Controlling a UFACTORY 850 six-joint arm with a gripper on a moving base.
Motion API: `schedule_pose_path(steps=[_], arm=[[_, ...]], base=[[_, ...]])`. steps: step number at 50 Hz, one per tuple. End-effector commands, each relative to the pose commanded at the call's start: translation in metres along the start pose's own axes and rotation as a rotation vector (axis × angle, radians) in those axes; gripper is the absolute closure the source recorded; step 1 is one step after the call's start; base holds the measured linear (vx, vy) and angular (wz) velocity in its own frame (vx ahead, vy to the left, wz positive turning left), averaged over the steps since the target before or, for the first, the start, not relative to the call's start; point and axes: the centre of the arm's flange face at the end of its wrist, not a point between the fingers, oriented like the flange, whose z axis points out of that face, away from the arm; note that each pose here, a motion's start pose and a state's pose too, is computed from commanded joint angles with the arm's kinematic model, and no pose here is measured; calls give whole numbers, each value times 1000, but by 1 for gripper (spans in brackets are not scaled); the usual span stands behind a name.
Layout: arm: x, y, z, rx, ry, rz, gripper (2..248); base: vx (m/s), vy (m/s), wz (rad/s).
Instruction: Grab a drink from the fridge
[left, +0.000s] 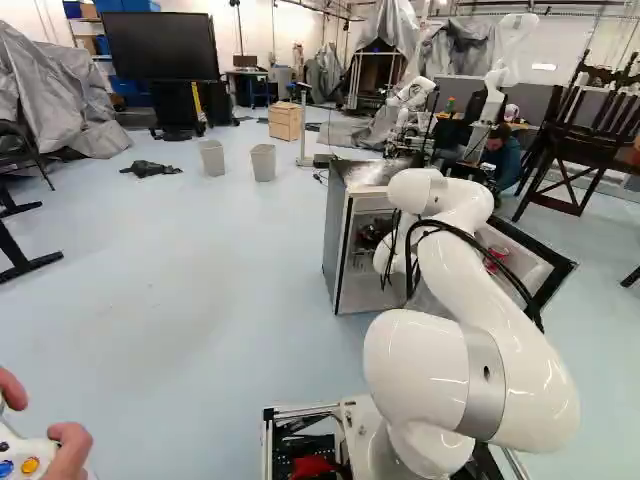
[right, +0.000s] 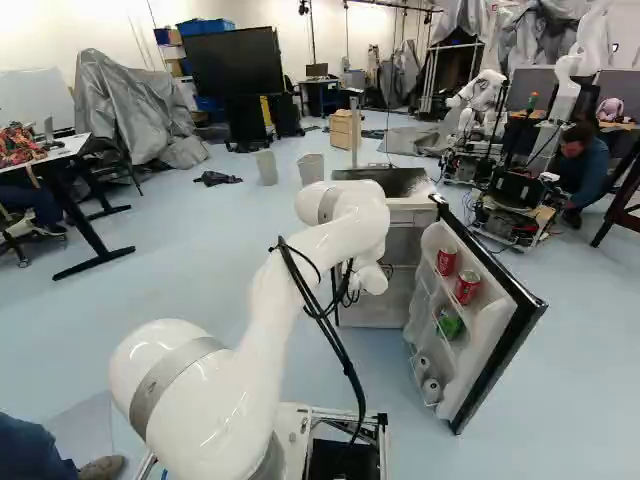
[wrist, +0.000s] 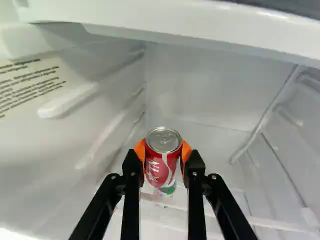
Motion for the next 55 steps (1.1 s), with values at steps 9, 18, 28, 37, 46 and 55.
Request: schedule_pose_path(steps=[9,18,28,37,46,55], arm=[[11,-3,-21,-2,-21,16,160],[23,-5,-42,-6,-40,32,160],[35,-9,-66,-11,-58,47,160],[46,-12,-87,-16,-73,61,160],[56,-15,-109,-23,-85,73,160],[66,-19,-130,-30,-97,85,160]], base=[[0,0,0],[0,0,0],[0,0,0],[0,0,0],[0,0,0],[0,0,0]])
